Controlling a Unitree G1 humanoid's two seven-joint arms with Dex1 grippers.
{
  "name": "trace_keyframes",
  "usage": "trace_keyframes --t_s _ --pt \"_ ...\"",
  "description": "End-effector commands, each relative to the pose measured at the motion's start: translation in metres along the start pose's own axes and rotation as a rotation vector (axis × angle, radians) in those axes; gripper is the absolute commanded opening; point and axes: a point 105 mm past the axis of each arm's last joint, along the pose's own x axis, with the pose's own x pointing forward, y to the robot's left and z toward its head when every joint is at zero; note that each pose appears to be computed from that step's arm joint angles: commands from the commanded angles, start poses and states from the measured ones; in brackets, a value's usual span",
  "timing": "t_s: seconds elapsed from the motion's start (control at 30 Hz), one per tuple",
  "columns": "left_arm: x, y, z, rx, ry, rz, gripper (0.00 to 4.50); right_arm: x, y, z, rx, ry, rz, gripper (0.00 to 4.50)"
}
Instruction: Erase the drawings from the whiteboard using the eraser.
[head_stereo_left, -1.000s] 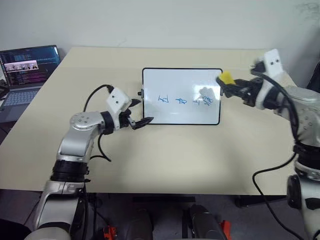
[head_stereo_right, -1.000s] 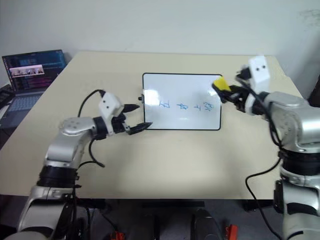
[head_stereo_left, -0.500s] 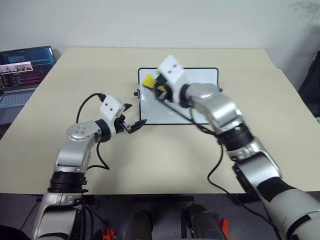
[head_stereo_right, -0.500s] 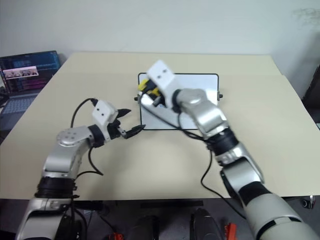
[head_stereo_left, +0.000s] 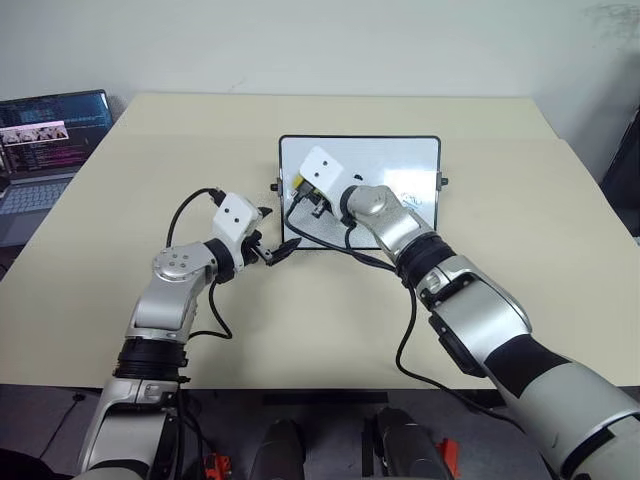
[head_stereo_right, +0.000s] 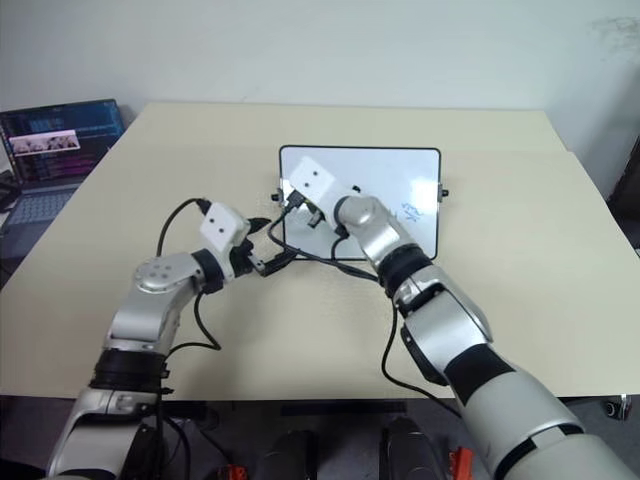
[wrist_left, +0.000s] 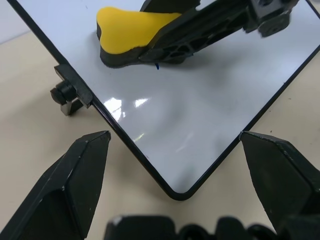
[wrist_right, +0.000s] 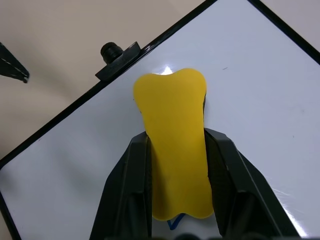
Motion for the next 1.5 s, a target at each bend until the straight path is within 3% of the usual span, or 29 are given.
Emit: trace_keyframes --t_s 0.03,0.27,0.57,0.73,0.9,1.03,1.1,1.33,1.5 --pt "-0.008 0.006 0.013 0.032 -0.036 0.025 4.50 -0.003 -0.014 -0.012 -0.002 0.019 -0.067 1.12" --pt "-0.008 0.006 0.014 0.029 -0.035 0.027 4.50 -0.010 -0.033 -0.032 0.023 0.060 -0.145 1.12" --pt "-0.004 0.004 0.017 0.024 -0.047 0.010 4.50 -0.013 -0.044 -0.036 0.024 0.072 -0.188 1.12" --pt "-0.005 0.000 0.015 0.016 -0.041 -0.009 4.50 -0.007 -0.011 -0.044 -0.012 0.093 -0.051 1.12" --pt "-0.005 0.000 0.015 0.017 -0.039 -0.013 4.50 -0.008 0.044 -0.078 -0.078 0.192 0.193 1.12" --pt "-0.006 0.001 0.015 0.021 -0.039 -0.011 4.50 -0.012 0.056 -0.091 -0.070 0.225 0.256 1.12" --pt "-0.006 0.001 0.016 0.023 -0.040 -0.011 4.50 -0.013 0.047 -0.093 -0.048 0.224 0.202 1.12" --pt "-0.004 0.001 0.018 0.028 -0.044 -0.014 4.50 -0.011 0.006 -0.073 -0.028 0.167 0.030 1.12" --pt "-0.005 0.001 0.028 0.030 -0.071 -0.032 4.50 -0.016 -0.007 -0.023 0.002 -0.031 0.116 1.12"
